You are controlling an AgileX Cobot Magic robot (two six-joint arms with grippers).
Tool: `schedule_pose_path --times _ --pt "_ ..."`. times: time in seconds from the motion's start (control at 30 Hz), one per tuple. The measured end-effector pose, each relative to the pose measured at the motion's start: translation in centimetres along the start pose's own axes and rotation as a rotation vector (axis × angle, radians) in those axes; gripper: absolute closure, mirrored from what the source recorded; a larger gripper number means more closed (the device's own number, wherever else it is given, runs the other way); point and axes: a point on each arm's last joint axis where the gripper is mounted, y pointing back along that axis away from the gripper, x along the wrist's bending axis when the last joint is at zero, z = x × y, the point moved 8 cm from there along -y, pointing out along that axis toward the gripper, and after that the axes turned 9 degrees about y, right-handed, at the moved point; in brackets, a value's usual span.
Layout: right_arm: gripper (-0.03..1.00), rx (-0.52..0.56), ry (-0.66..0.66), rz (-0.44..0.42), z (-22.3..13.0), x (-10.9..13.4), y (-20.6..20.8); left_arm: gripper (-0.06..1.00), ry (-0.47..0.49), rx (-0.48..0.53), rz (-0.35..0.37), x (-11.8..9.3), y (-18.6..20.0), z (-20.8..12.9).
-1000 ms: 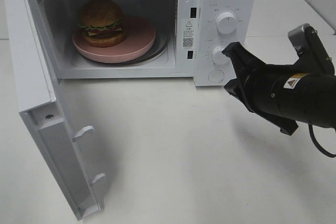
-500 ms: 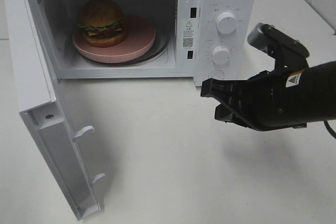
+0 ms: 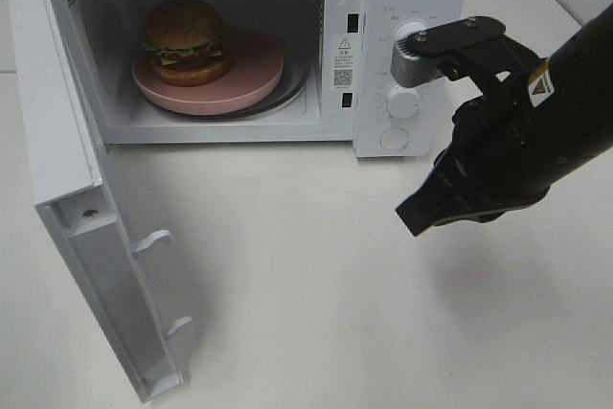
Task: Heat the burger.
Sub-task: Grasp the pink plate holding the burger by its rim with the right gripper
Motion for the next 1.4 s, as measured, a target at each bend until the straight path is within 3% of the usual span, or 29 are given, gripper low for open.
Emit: schedule_pose_path --times 0.03,0.1,0.13,0.2,0.3,0.37,0.4,0.47,0.73,0.97,1.03,1.07,1.1,1.13,1.2,1.23,1.3,1.4 --pt "0.91 0.0 0.0 0.0 0.0 0.0 0.0 -0.05 0.0 0.0 0.0 0.0 0.0 0.0" --pt "0.91 0.027 0.223 0.01 0.0 0.1 0.5 -0.05 0.0 0.0 0.0 0.0 0.0 0.0" --pt "0.91 0.027 0.223 0.01 0.0 0.1 0.5 -0.05 0.0 0.0 0.0 0.0 0.0 0.0" --pt "0.91 0.042 0.52 0.02 -0.2 0.0 0.7 -0.05 0.0 0.0 0.0 0.0 0.0 0.0" --pt "0.9 0.046 0.602 0.024 -0.2 0.0 0.7 -0.05 0.0 0.0 0.0 0.0 0.0 0.0" --pt "0.9 0.049 0.871 0.035 -0.4 0.1 0.7 -0.05 0.0 0.0 0.0 0.0 0.0 0.0" --pt "0.9 0.049 0.871 0.035 -0.4 0.1 0.7 -0.05 0.0 0.0 0.0 0.0 0.0 0.0" --pt "0.89 0.048 1.022 0.03 -0.3 -0.1 0.7 -0.05 0.0 0.0 0.0 0.0 0.0 0.0" --pt "0.84 0.063 1.193 -0.052 0.2 -1.4 0.7 -0.05 0.0 0.0 0.0 0.0 0.0 0.0" --pt "0.75 0.048 1.207 -0.096 0.9 -1.8 0.8 -0.05 0.0 0.0 0.0 0.0 0.0 0.0" --pt "0.64 0.019 1.19 -0.129 1.5 -2.0 0.8 -0.05 0.0 0.0 0.0 0.0 0.0 0.0" --pt "0.64 0.019 1.19 -0.129 1.5 -2.0 0.8 -0.05 0.0 0.0 0.0 0.0 0.0 0.0" --pt "0.55 0.005 1.178 -0.152 1.9 -2.2 0.8 -0.05 0.0 0.0 0.0 0.0 0.0 0.0" --pt "0.55 0.005 1.178 -0.152 1.9 -2.2 0.8 -0.05 0.0 0.0 0.0 0.0 0.0 0.0" --pt "0.42 -0.021 1.168 -0.192 2.6 -2.5 1.0 -0.05 0.0 0.0 0.0 0.0 0.0 0.0" --pt "0.42 -0.021 1.168 -0.192 2.6 -2.5 1.0 -0.05 0.0 0.0 0.0 0.0 0.0 0.0" --pt "0.28 -0.062 1.148 -0.234 3.5 -2.7 1.1 -0.05 0.0 0.0 0.0 0.0 0.0 0.0" --pt "0.2 -0.089 1.127 -0.254 4.0 -2.8 1.2 -0.05 0.0 0.0 0.0 0.0 0.0 0.0"
